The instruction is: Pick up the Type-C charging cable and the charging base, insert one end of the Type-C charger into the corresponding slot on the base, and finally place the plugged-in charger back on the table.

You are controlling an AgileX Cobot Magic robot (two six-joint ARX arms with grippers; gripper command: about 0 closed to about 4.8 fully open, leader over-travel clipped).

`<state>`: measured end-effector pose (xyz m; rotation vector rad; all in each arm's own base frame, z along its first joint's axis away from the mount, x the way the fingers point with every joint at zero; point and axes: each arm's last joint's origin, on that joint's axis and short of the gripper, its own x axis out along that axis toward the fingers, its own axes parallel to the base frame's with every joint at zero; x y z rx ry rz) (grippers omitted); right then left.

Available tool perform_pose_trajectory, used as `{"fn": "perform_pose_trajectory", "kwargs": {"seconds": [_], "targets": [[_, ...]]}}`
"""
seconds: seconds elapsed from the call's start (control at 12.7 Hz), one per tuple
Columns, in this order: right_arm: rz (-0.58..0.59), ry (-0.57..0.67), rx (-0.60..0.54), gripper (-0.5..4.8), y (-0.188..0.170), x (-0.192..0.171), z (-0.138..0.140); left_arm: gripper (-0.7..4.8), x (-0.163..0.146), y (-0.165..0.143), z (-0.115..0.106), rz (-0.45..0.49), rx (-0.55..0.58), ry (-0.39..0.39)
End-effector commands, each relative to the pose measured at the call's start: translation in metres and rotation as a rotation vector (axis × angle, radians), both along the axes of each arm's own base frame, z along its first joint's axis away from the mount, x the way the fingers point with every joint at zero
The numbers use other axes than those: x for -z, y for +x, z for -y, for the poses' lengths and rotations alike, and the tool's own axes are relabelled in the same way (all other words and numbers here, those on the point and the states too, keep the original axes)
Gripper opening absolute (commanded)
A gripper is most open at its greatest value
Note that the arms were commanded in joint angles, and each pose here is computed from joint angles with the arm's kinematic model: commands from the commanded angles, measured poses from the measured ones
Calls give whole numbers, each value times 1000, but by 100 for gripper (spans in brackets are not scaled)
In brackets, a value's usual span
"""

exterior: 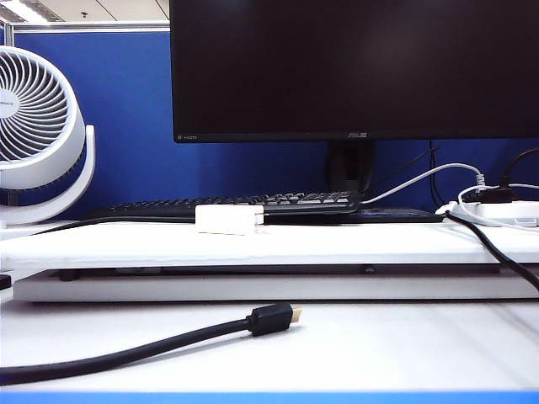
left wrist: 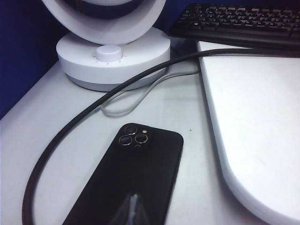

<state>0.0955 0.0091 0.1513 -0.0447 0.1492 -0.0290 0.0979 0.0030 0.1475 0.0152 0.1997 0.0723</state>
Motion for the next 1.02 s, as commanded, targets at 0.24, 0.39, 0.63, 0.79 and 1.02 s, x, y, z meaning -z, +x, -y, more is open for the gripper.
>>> {"fn": "perform_pose_trajectory", "kwargs": {"seconds": [0.24,0.39,0.63,0.79,1.02], "targets": [[223,57,36,-5,-15,-66,3,-4,-42,-5,0,163,-20,-93],[317,72,91,-5,-26,-95,7,-5,-68,-11,0,240,-18,-93],[355,78,92,-5,-31,-112,7,-5,-88,-12,0,280,-16,-93],[365,80,91,-5,-30,-129,7,-4,-109,-9,0,317,-15,-93],[401,82,75,-5,-19,-166,5,-4,-148,4,0,309,-13,-93]]}}
